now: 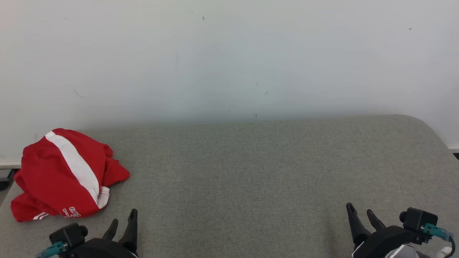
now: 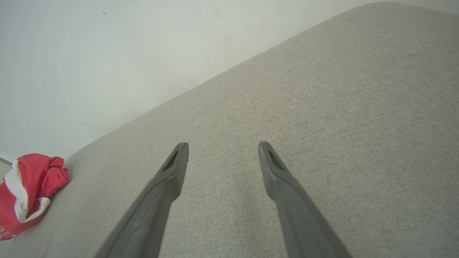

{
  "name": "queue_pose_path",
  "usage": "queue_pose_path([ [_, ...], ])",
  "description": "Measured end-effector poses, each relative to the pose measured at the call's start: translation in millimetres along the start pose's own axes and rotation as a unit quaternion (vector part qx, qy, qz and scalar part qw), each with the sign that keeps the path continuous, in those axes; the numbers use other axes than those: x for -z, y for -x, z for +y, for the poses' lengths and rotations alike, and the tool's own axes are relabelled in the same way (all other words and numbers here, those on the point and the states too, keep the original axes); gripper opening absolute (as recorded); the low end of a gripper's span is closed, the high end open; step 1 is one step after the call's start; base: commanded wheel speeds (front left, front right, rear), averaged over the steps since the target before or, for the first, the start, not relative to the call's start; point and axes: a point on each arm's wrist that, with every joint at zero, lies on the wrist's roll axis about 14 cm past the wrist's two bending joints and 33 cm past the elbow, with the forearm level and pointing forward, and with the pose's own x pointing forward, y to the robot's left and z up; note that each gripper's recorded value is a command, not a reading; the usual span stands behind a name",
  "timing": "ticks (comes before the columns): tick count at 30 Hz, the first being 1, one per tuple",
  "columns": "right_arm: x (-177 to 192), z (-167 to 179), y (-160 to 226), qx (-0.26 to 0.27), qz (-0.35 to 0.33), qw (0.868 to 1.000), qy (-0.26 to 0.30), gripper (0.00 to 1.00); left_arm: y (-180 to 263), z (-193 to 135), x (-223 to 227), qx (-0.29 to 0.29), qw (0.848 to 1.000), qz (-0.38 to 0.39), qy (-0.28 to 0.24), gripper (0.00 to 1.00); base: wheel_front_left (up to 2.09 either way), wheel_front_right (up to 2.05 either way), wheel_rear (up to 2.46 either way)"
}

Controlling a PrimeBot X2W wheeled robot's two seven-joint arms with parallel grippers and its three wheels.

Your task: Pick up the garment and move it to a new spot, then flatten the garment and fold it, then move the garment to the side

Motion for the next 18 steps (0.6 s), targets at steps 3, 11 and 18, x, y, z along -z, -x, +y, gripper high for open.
queue_pose_path([
  [3,-0.7,1.1,0.3,0.001,0.001,1.0,0.028,1.0,0.6,1.0,0.0,-0.004,1.0,-0.001,-0.023,1.0,0.0,0.0,0.0],
  [11,-6.2,6.8,1.0,-0.001,-0.004,0.996,0.091,1.0,3.9,3.8,0.1,-0.01,0.996,-0.005,-0.089,1.0,0.0,0.0,0.0],
  [18,-7.6,14.8,2.6,-0.006,-0.006,0.989,0.148,1.0,3.6,2.0,-7.8,-0.01,0.988,-0.019,-0.155,1.0,0.0,0.0,0.0],
])
